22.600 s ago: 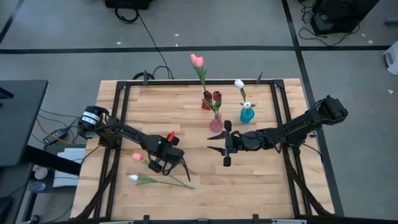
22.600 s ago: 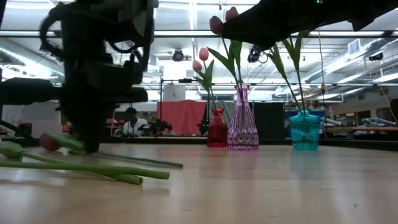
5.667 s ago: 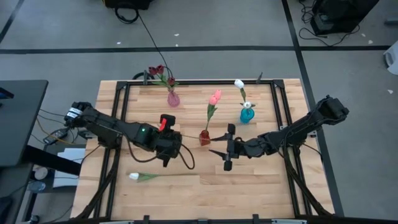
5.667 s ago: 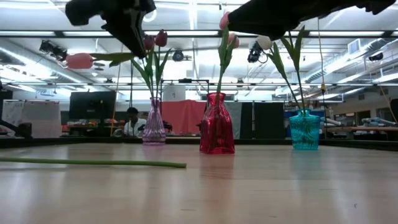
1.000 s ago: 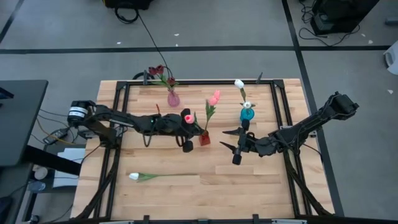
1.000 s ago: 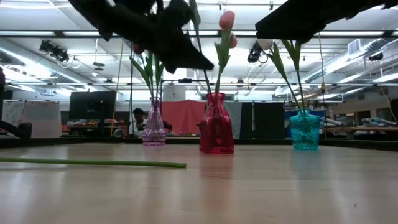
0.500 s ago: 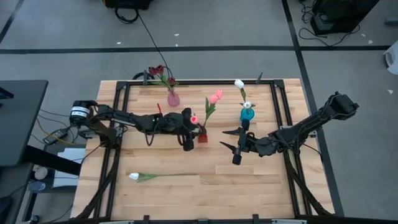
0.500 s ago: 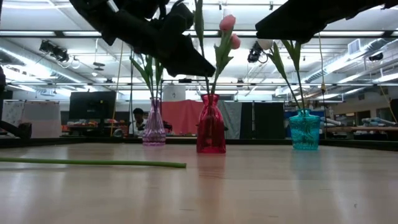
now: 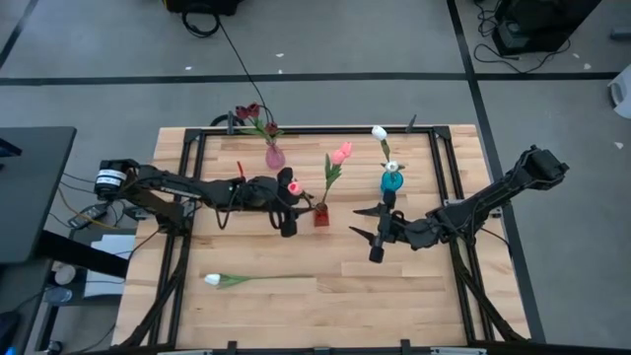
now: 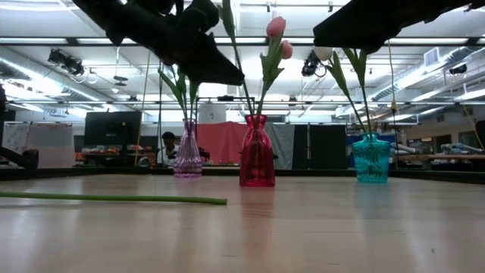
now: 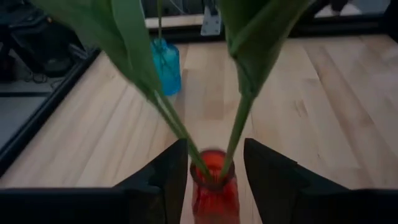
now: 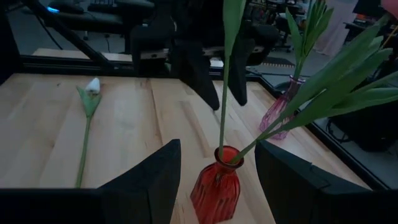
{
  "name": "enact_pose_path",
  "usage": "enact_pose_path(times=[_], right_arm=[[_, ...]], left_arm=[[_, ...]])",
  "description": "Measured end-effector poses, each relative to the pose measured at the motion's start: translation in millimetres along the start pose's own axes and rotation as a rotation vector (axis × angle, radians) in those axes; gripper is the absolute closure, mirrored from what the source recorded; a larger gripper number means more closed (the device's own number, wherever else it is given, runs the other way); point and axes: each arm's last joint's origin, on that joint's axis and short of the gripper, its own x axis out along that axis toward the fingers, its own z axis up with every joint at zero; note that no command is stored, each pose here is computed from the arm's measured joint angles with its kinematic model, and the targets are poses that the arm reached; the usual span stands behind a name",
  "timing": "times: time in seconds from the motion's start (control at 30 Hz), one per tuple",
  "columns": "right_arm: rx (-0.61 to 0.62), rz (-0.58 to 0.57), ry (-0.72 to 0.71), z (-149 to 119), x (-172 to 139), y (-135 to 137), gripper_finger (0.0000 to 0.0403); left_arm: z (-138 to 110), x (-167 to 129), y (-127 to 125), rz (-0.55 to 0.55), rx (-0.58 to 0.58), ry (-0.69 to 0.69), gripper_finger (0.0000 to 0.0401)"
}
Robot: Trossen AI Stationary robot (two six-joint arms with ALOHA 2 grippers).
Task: Sort flowers into vase by color
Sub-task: Adjust the red vase
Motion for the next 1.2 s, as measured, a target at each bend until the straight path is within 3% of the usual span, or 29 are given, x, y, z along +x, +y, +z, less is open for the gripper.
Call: enact_pose_path(times=[0.33, 0.7, 1.0, 1.2], right_arm=[[0.02, -0.012, -0.008, 1, 2, -3, 0.0188], [0.022, -0.008, -0.008, 1, 3, -3, 0.0188], [0.017, -0.001, -0.007, 1, 3, -3, 0.0188], [0.024, 0.016, -0.006, 1, 3, -3, 0.0188]], left_arm=[[-12, -1, -9, -0.084, 0.129, 0.031, 0.024], [-31, -4, -9, -0.146, 0.446, 0.203, 0.0241], [-47, -10, -16, -0.217, 0.424, 0.371, 0.0241], [-86, -17, -15, -0.214, 0.322, 0.491, 0.0248]])
